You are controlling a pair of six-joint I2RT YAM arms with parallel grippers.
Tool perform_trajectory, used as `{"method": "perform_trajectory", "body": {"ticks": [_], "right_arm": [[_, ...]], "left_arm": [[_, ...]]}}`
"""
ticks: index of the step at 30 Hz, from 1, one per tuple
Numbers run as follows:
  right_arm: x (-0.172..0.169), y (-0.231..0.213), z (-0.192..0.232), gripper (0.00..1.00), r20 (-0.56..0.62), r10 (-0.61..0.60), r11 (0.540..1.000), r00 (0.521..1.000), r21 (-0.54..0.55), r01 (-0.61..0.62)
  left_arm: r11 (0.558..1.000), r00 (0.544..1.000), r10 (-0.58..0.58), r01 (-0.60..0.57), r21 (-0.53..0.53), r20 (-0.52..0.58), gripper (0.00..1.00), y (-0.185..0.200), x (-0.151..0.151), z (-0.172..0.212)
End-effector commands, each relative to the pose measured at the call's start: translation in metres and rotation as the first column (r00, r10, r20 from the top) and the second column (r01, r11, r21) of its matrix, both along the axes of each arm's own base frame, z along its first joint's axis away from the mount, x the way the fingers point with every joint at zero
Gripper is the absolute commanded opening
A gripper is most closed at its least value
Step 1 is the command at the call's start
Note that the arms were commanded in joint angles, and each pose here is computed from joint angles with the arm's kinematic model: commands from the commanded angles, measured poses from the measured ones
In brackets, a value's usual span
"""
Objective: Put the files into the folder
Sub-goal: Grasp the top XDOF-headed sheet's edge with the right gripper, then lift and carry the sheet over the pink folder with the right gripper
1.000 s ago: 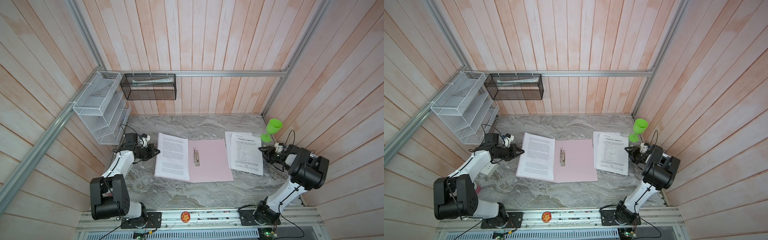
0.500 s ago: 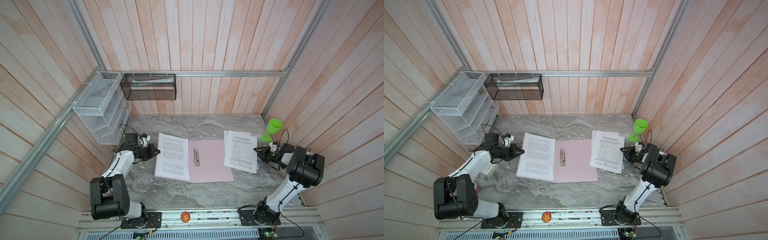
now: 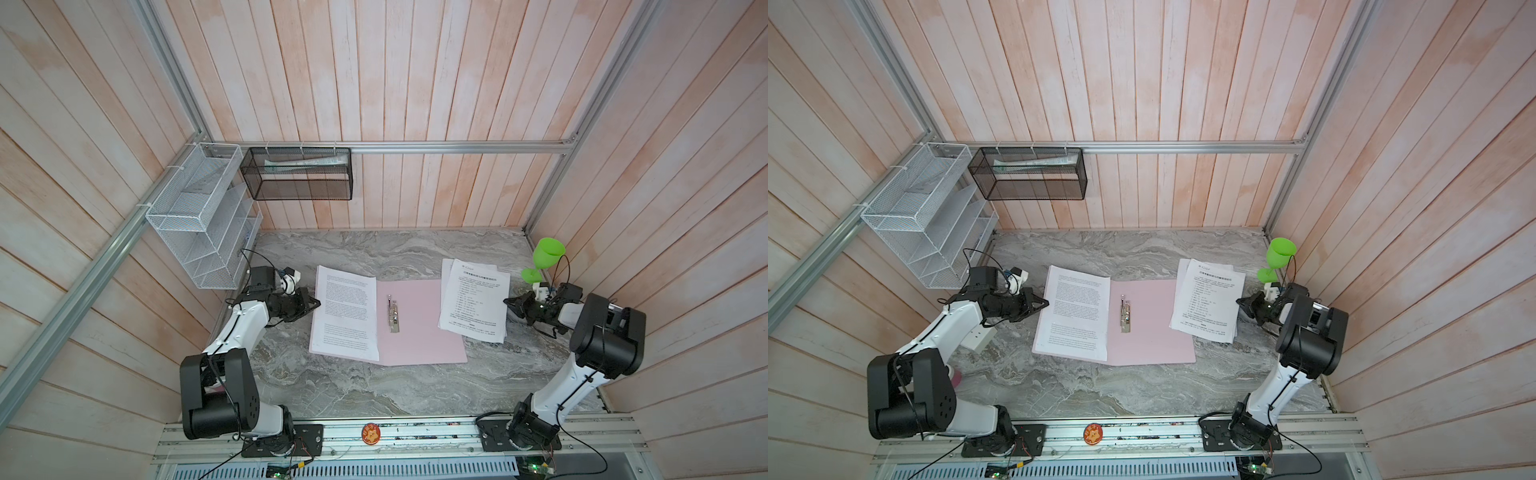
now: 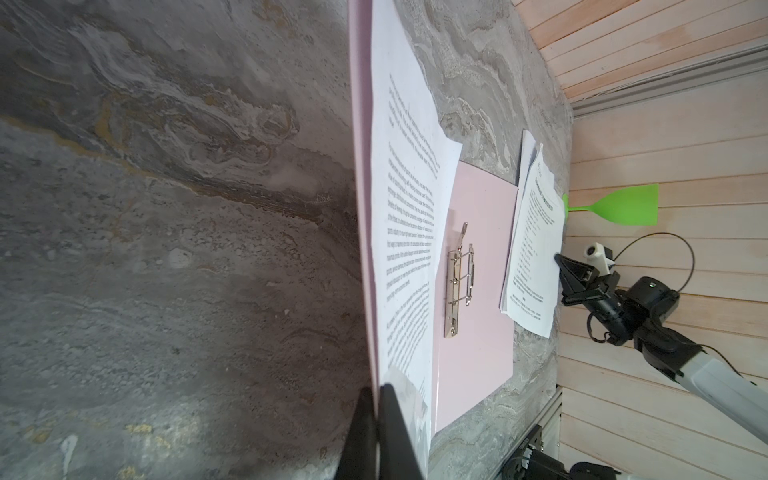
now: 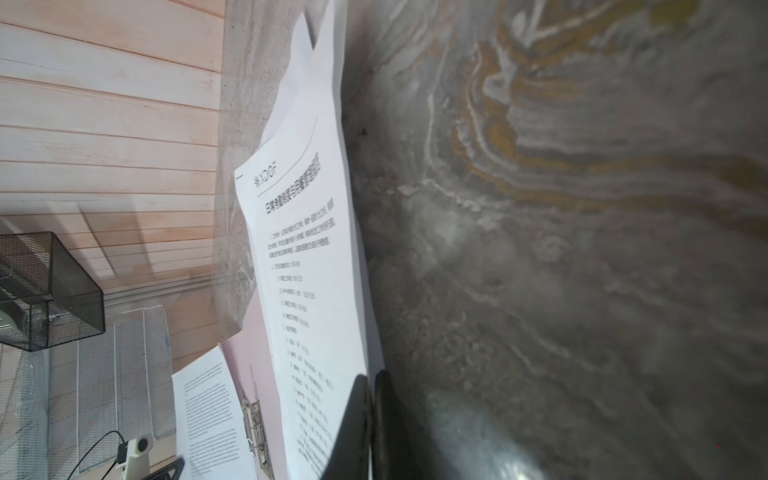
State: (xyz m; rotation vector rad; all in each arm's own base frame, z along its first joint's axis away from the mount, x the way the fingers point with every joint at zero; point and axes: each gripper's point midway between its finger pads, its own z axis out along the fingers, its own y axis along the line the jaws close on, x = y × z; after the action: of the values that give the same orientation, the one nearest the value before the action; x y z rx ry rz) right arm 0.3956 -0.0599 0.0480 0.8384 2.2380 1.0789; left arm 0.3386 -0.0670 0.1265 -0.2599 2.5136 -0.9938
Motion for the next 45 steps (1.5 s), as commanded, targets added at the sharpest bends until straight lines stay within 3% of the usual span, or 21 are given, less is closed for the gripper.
{"method": "perform_trajectory", "body": {"ticks": [1, 4, 9, 16, 24, 31, 38, 39, 40, 45], "right_arm": [[0.001, -0.007, 0.036, 0.00, 0.044, -0.037, 0.996, 0.998, -0.082, 0.041], [0.002, 0.000, 0.064, 0.00, 0.101, -0.028, 0.996, 0.995, -0.078, 0.035], [0.008, 0.052, 0.101, 0.00, 0.207, 0.071, 0.993, 0.976, 0.082, -0.090], [0.007, 0.151, 0.141, 0.00, 0.296, 0.224, 0.915, 0.929, 0.264, -0.305], [-0.010, 0.179, 0.082, 0.00, 0.136, 0.408, 0.879, 0.903, 0.207, -0.429], [-0.011, 0.165, 0.042, 0.00, 0.027, 0.482, 0.870, 0.876, 0.107, -0.482], [-0.003, 0.169, 0.008, 0.00, 0.009, 0.523, 0.841, 0.852, 0.158, -0.518], [-0.002, 0.171, 0.009, 0.02, 0.020, 0.528, 0.837, 0.849, 0.159, -0.524], [0.000, 0.172, 0.008, 0.11, 0.027, 0.527, 0.837, 0.850, 0.157, -0.524], [0.006, 0.176, 0.006, 0.27, 0.042, 0.531, 0.833, 0.846, 0.157, -0.530]], "left_arm": [[1.000, 1.000, 0.003, -0.003, 0.017, 0.000, 0.00, 0.003, -0.001, -0.002], [1.000, 1.000, 0.004, -0.004, 0.025, 0.005, 0.00, 0.004, 0.000, 0.000], [1.000, 1.000, 0.005, -0.005, 0.027, 0.006, 0.00, 0.004, -0.001, 0.000], [1.000, 1.000, 0.009, -0.009, 0.028, 0.012, 0.00, 0.004, 0.000, 0.001], [0.999, 1.000, 0.007, -0.008, 0.040, 0.022, 0.00, 0.005, -0.002, 0.004], [0.999, 1.000, 0.005, -0.006, 0.034, 0.016, 0.00, 0.005, 0.000, 0.003], [0.999, 1.000, 0.005, -0.005, 0.036, 0.013, 0.00, 0.005, -0.001, 0.002], [0.999, 1.000, 0.004, -0.004, 0.036, 0.013, 0.00, 0.005, -0.001, 0.002], [0.999, 1.000, 0.005, -0.005, 0.037, 0.009, 0.00, 0.005, -0.001, 0.001], [0.999, 1.000, 0.003, -0.003, 0.033, 0.001, 0.00, 0.004, -0.001, -0.002]]}}
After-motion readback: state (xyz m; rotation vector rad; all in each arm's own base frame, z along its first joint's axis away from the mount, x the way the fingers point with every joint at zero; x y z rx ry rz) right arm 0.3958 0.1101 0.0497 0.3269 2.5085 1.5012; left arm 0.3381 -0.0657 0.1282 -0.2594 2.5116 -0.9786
